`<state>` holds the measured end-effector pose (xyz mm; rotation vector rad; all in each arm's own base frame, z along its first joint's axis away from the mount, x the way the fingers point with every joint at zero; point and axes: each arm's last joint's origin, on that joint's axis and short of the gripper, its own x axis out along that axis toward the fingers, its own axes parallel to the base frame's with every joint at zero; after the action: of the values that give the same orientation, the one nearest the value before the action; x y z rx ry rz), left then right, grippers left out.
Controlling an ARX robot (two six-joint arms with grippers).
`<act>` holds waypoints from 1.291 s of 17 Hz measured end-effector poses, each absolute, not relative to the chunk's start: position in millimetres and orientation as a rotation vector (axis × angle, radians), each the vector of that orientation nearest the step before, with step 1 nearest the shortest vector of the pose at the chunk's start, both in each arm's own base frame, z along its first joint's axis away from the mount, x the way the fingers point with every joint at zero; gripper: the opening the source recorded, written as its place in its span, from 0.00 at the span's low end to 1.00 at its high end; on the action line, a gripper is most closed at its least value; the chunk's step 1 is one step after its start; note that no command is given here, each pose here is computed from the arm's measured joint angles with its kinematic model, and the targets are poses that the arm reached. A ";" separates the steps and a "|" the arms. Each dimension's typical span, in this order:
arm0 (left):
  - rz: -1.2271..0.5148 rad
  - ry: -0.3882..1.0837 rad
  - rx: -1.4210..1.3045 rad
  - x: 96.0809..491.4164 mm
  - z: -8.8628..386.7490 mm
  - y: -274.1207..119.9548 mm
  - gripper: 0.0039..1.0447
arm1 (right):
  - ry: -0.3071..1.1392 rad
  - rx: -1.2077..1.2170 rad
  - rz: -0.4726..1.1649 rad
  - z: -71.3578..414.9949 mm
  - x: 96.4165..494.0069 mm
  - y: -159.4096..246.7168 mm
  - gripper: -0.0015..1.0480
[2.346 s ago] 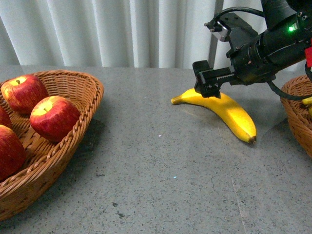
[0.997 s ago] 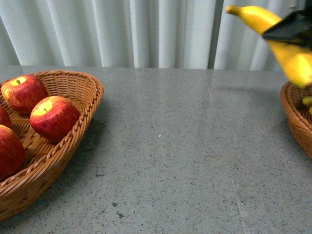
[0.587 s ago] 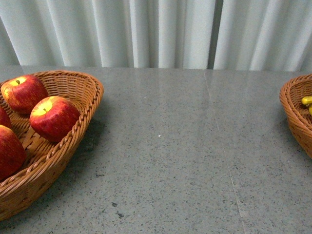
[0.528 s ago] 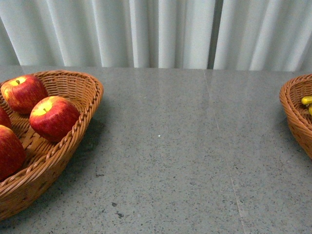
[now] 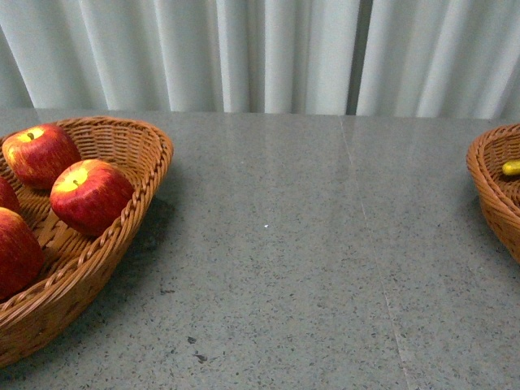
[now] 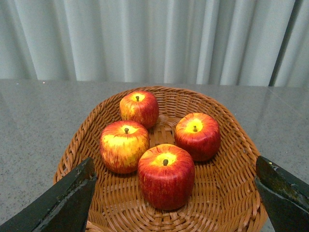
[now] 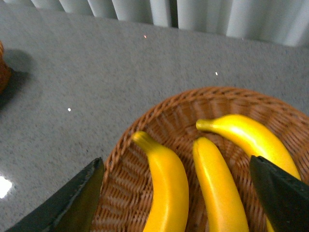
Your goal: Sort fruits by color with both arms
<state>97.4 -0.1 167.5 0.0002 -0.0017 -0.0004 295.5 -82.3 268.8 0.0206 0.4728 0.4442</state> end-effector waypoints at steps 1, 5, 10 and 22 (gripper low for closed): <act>0.000 -0.002 0.000 97.4 167.5 -0.1 0.94 | 0.441 0.023 0.453 275.5 298.6 -79.0 0.96; 0.000 -0.002 0.000 97.4 167.5 -0.1 0.94 | 0.209 0.094 0.514 323.5 290.6 -68.1 0.94; 0.000 -0.002 0.000 97.4 167.6 -0.1 0.94 | 0.000 0.013 0.044 299.4 194.5 -43.8 0.58; -0.001 -0.002 0.000 97.4 167.5 -0.1 0.94 | 0.002 0.003 0.027 184.0 114.6 1.5 0.02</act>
<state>97.4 -0.1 167.5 0.0002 -0.0017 -0.0011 114.6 1.5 184.0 0.0029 0.0018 0.0275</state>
